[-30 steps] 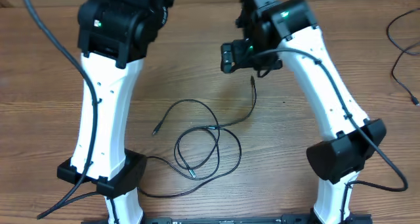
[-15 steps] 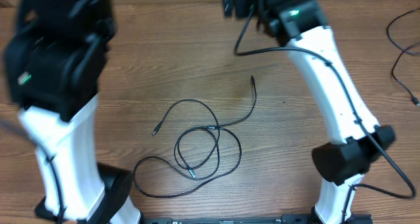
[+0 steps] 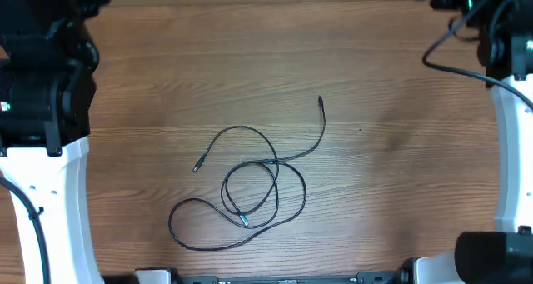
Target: Untangle cables
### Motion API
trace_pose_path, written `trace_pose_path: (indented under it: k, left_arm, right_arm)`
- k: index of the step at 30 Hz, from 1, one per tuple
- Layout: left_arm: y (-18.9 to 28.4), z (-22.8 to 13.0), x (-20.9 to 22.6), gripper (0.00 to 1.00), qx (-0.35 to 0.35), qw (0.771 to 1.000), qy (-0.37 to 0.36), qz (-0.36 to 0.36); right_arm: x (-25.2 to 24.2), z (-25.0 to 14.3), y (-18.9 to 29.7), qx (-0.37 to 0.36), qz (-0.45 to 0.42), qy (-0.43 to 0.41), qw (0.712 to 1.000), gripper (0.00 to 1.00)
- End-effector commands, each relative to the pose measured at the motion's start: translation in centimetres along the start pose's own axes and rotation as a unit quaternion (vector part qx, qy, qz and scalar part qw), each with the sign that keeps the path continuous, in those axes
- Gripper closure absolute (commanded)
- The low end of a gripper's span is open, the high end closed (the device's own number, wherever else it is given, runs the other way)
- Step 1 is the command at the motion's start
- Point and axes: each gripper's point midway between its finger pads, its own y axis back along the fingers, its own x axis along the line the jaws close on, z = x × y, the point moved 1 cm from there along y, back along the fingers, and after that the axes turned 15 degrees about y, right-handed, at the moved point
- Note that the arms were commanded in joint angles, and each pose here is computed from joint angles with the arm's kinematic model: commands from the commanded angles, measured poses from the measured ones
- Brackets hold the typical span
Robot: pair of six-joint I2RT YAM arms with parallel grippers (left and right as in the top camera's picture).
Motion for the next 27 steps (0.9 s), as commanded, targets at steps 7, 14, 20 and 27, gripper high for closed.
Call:
trace_pose_path:
  k: [7, 14, 20, 27]
  left_arm:
    - [2.4, -7.1, 3.0, 0.08, 0.055, 0.996, 0.025, -0.065]
    - [2.2, -9.1, 0.9, 0.08, 0.096, 0.989, 0.032, -0.106]
    - [2.3, -9.2, 0.7, 0.04, 0.096, 0.989, 0.029, -0.108]
    - [2.5, -9.8, 0.0, 0.03, 0.113, 0.984, 0.028, -0.132]
  right_arm:
    - [7.5, -13.1, -3.5, 0.115, 0.071, -0.092, 0.986, 0.19]
    - [21.7, -20.5, -2.0, 0.230, 0.132, -0.011, 0.964, 0.10]
    - [32.5, -26.3, 4.1, 0.228, 0.332, 0.331, 0.853, 0.07]
    - [33.9, -30.2, 4.5, 0.233, 0.359, 0.376, 0.822, 0.09]
